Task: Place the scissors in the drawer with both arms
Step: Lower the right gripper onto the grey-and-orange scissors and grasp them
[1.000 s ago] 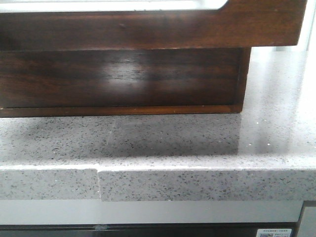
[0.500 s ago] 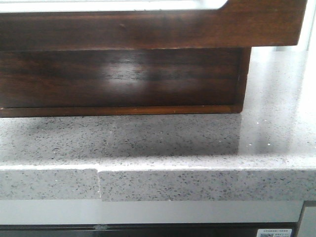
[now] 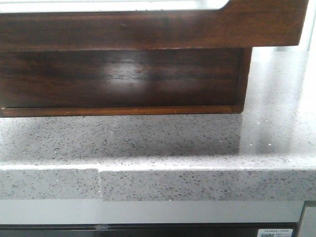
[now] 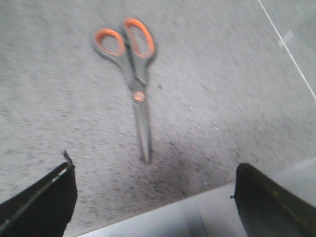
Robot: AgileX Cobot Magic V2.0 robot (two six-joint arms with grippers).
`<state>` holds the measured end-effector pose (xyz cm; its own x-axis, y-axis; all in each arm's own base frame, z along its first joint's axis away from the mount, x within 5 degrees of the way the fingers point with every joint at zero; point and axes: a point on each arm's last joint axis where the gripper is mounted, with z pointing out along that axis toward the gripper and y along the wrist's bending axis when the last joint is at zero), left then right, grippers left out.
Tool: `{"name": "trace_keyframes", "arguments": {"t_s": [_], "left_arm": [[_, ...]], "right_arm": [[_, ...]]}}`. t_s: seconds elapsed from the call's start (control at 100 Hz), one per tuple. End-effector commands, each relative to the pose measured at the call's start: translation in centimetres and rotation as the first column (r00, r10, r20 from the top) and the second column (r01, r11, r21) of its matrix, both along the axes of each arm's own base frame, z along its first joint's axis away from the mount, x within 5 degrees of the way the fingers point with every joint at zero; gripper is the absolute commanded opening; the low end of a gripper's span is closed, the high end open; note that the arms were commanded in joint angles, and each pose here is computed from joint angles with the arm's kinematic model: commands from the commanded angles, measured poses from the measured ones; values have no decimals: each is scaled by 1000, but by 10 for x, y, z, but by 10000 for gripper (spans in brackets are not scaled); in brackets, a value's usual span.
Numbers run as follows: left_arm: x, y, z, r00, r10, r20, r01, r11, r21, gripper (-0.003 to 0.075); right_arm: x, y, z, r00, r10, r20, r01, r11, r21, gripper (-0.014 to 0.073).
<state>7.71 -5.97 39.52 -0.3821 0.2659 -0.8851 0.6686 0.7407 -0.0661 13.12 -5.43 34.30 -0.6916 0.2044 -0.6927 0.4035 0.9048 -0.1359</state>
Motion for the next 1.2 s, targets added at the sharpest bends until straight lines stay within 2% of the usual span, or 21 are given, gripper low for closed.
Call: {"name": "trace_keyframes", "arguments": {"t_s": [0.0,0.08,0.29,0.76,0.96,1.19], "left_arm": [[10,-5,14,997,2,77,2,999,-51,471],[17,-8,15,995,0,102,5,999,-50,471],[24,-8,21,985,43,167,-30,996,-84,471],[25,-7,23,981,59,186,-42,994,-96,471],[25,-7,23,981,59,186,-42,994,-96,471],[25,-7,23,981,60,186,-42,994,-99,471]], "right_arm": [[14,-12,6,999,-39,33,39,999,-12,586],[26,-22,-4,998,-60,-36,61,998,18,586],[69,-30,-21,989,44,-142,-24,990,140,586],[153,-55,-37,951,140,-275,-68,964,256,586],[168,-73,-45,935,175,-310,-68,943,327,586],[171,-82,-55,923,192,-334,-82,945,317,585]]}}
